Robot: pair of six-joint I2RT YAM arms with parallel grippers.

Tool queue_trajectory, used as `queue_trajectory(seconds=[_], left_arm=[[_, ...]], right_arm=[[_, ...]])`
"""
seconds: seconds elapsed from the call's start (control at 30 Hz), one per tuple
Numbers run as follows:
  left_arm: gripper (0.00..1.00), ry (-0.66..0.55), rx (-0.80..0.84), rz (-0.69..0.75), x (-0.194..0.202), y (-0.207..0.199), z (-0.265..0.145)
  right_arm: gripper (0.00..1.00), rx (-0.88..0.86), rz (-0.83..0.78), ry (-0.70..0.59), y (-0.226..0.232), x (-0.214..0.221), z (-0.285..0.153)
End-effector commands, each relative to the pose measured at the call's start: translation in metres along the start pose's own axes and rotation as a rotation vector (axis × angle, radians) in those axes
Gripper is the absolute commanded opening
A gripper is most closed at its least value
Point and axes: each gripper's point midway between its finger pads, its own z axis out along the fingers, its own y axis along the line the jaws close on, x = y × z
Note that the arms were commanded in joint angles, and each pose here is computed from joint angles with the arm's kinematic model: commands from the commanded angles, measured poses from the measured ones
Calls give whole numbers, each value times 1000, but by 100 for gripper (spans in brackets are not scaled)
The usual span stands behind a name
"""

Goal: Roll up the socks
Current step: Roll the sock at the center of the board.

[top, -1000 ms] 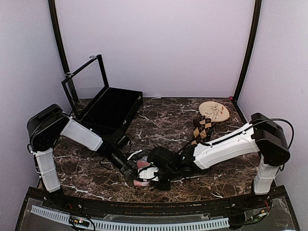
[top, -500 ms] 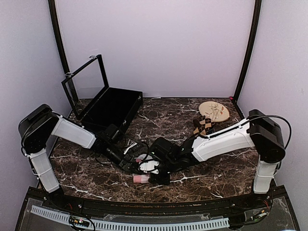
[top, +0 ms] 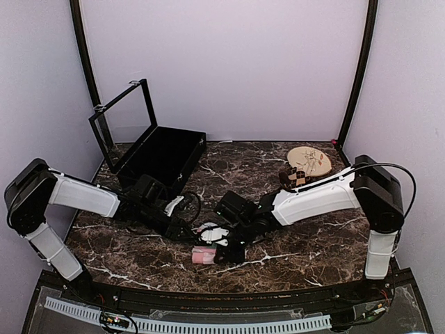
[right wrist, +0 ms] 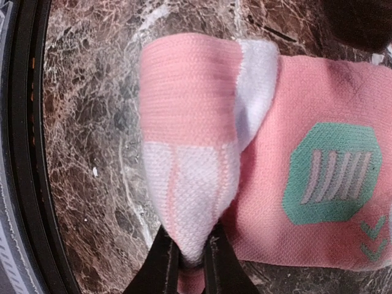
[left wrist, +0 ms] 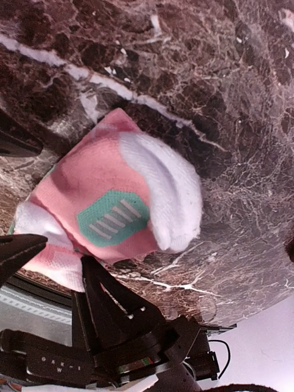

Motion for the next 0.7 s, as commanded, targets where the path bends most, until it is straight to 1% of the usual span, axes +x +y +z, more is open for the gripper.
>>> queue_trajectory(seconds=[0.0, 0.27, 0.37, 0.43, 0.57, 0.67], left_arm=[[45, -109, -69, 19, -9, 4, -16], [44, -301, -163, 86, -15, 8, -44], [44, -357, -185, 156, -15, 1, -52], [44, -374, -199, 214, -14, -6, -53], [44, -361, -215, 319, -8, -21, -46], [44, -342, -200, 407, 0, -36, -38]], right_arm=[[1, -79, 24, 30, 3, 2, 1], [1, -186, 82, 27, 5, -3, -3], [1, -231, 108, 27, 5, -7, -5], [1, -261, 133, 24, 5, -11, -6], [1, -350, 187, 15, 8, -16, -8], [1, -384, 216, 18, 8, -16, -8]])
